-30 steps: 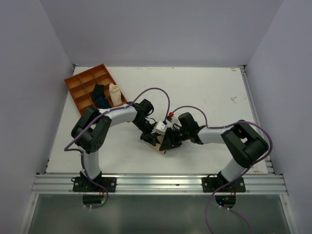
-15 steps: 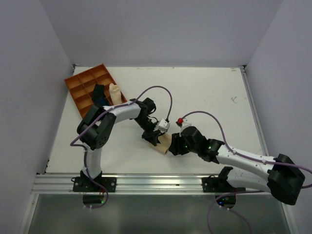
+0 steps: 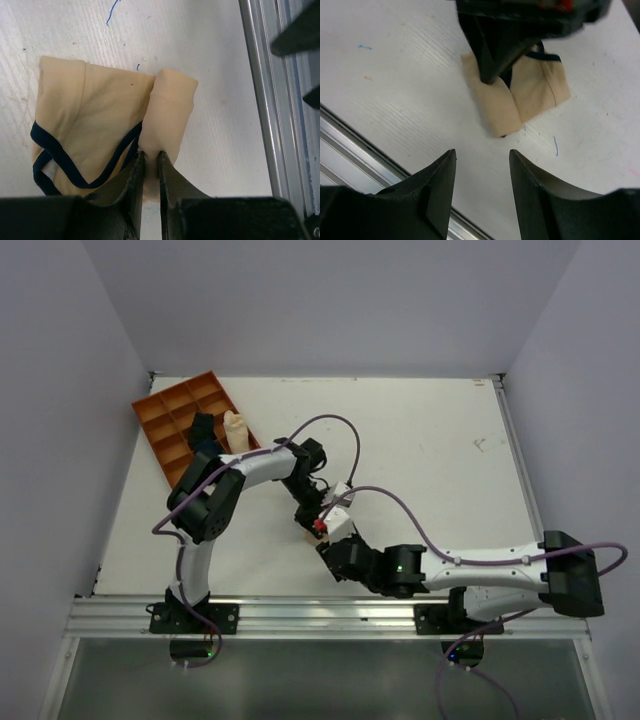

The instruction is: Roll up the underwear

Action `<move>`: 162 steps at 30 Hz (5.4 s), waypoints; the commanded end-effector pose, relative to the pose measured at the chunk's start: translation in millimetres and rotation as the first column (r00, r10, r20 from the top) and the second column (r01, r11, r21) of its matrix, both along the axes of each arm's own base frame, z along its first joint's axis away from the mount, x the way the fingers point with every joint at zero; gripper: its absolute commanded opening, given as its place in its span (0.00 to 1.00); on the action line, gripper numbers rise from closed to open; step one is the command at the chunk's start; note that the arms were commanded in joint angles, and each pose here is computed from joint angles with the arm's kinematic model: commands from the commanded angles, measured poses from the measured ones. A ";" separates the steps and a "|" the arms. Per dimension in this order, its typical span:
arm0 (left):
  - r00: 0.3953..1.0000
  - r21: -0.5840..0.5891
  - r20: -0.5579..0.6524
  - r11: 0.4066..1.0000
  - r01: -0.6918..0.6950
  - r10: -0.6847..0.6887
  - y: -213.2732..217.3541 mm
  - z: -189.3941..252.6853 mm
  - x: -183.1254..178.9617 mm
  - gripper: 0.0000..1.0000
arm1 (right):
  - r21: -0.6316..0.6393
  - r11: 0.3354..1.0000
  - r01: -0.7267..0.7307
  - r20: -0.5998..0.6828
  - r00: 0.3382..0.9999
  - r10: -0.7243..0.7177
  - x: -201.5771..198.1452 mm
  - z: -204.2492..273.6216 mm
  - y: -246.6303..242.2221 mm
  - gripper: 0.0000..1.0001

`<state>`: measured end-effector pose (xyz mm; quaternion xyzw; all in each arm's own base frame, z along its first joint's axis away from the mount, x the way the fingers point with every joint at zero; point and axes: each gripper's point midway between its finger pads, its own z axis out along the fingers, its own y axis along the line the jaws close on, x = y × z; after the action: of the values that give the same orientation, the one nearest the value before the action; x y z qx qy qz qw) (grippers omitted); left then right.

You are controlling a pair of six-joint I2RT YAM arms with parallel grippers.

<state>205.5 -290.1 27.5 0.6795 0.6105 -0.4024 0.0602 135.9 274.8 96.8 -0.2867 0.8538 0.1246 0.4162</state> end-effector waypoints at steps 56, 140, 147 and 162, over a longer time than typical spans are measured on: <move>0.974 -0.064 -0.020 0.972 -0.227 0.226 25.5 24.7 42.5 0.41 | -0.526 0.710 -0.468 -0.401 0.873 0.278 27.3 -126.7 28.7 0.28; 0.976 -0.172 0.216 0.983 0.069 -0.031 31.4 4.0 -6.7 0.23 | 0.378 0.916 -0.136 -0.781 0.484 0.395 24.4 -115.3 34.2 0.29; 0.995 -0.129 0.087 0.990 0.050 -0.039 26.7 -1.1 -10.3 0.15 | 0.282 0.957 -0.074 -0.743 0.614 0.267 34.6 -106.4 15.3 0.44; 1.000 0.011 0.008 1.000 -0.002 0.002 29.0 -11.7 -11.4 0.14 | 0.112 0.953 0.281 -0.577 0.799 -0.168 51.2 -72.7 -54.6 0.55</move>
<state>196.5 -272.4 32.5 0.6788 0.5905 -0.4247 0.1011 174.3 252.3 25.6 -0.1504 0.9255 0.3164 0.1438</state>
